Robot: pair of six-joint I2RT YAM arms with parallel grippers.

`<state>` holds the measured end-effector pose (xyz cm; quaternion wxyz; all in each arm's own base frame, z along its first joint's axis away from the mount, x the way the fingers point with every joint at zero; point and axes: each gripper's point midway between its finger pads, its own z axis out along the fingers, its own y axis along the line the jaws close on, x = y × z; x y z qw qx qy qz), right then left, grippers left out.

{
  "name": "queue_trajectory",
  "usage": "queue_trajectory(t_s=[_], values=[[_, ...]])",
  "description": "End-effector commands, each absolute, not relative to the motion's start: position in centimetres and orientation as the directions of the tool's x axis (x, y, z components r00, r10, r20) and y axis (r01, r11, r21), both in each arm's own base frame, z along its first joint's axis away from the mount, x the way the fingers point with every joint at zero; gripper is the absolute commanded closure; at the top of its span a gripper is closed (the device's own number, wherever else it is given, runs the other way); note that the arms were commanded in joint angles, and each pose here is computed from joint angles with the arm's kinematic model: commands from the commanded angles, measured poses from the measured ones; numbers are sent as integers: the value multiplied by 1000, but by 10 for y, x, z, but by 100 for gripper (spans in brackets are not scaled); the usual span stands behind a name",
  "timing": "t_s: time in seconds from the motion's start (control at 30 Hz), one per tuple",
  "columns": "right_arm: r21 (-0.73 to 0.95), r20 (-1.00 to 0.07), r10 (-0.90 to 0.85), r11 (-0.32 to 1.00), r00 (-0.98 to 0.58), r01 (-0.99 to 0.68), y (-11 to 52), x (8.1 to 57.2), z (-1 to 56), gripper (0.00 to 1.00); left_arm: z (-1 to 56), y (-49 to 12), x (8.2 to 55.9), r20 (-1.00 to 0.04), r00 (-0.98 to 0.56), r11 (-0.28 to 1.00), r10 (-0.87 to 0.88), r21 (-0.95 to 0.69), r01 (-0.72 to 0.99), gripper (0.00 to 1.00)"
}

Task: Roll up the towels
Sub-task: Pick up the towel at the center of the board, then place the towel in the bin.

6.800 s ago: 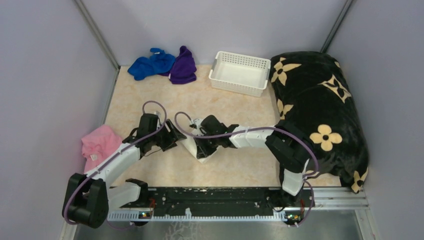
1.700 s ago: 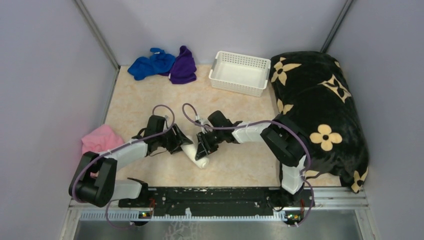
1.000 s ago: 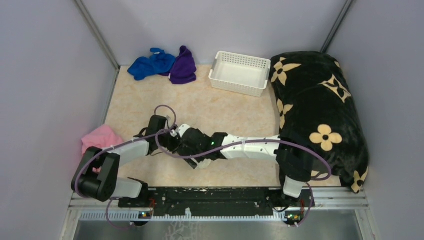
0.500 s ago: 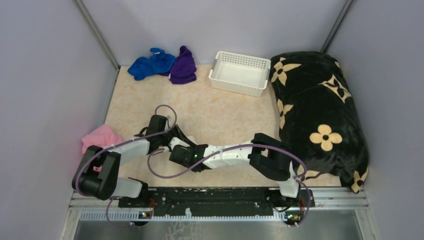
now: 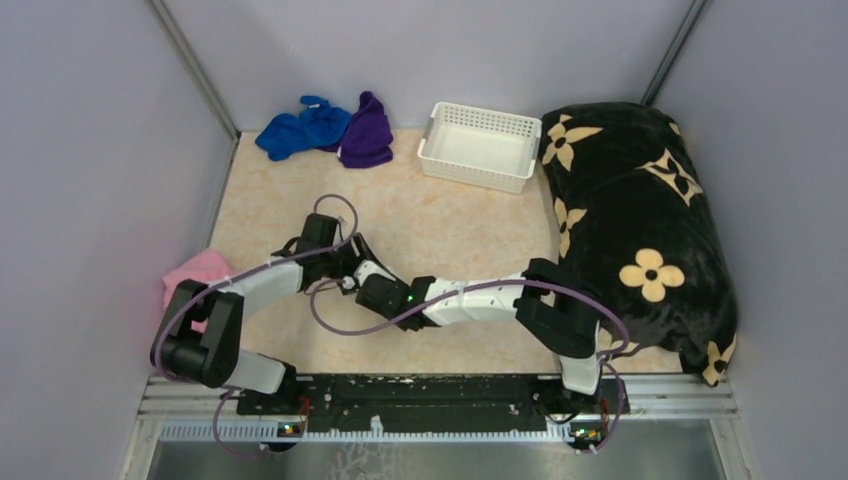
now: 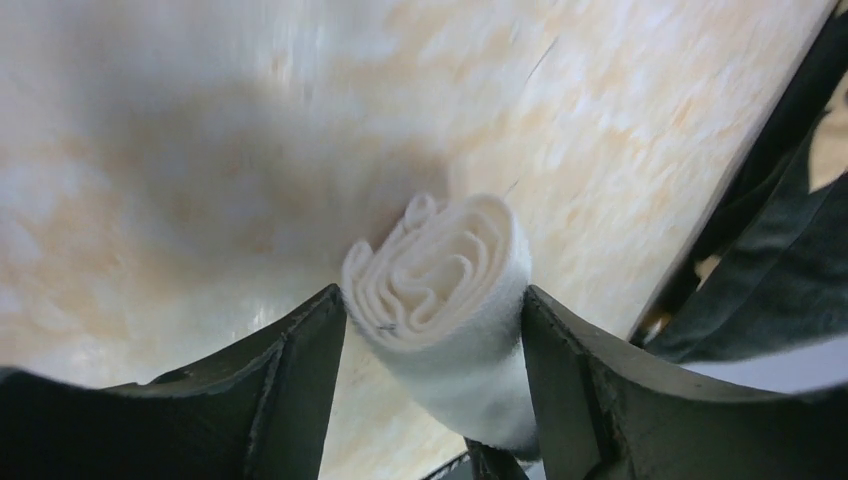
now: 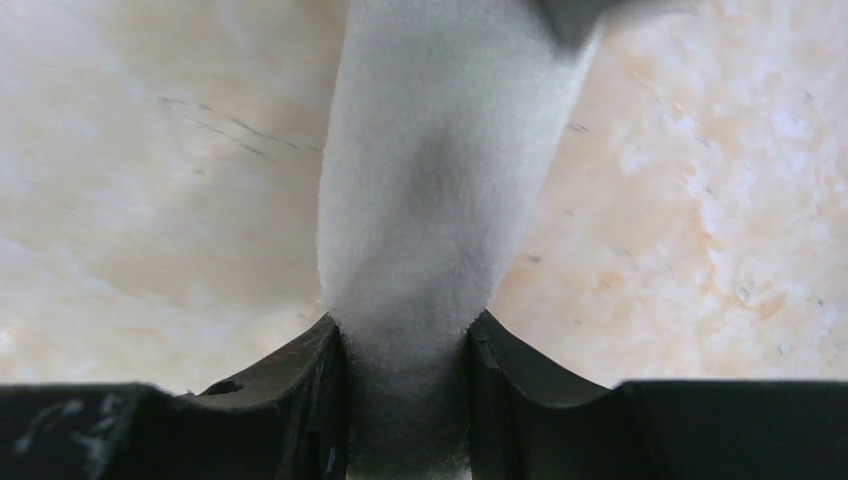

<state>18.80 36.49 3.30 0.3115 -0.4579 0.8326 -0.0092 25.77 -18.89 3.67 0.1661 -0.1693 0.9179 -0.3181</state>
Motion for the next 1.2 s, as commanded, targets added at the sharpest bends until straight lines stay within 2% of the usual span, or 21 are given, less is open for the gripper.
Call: queue_trajectory(t_s=[0.0, 0.17, 0.3, 0.47, 0.67, 0.87, 1.03, 1.17], values=[[-295, -498, -744, 629, -447, -719, 328, 207, 62, 87, 79, -164, 316, -379, -821, 803, -427, -577, -151, 29], [-309, -568, -676, 704, -469, -640, 304, 247, 112, 89, 130, -119, 360, -499, -739, 832, -453, -535, -149, 27], [-302, -652, -578, 792, -491, -531, 277, 295, 164, 90, 156, -83, 368, -583, -688, 869, -433, -472, -147, 27], [-358, -712, -466, 885, -526, -299, 220, 374, 214, 92, 161, -57, 361, -674, -653, 930, -345, -337, -145, 26], [-375, -777, -308, 927, -549, 10, 154, 473, 243, 100, 158, -57, 360, -701, -643, 941, -310, -323, -102, 26], [-417, -788, -238, 885, -568, 206, 111, 547, 232, 100, 146, -59, 359, -671, -683, 946, -289, -310, -95, 26], [-470, -771, -233, 836, -592, 282, 86, 586, 195, 100, 141, -60, 358, -654, -703, 948, -281, -304, -96, 26], [-523, -734, -260, 806, -627, 279, 73, 603, 157, 100, 136, -60, 358, -640, -716, 947, -280, -305, -98, 26]])
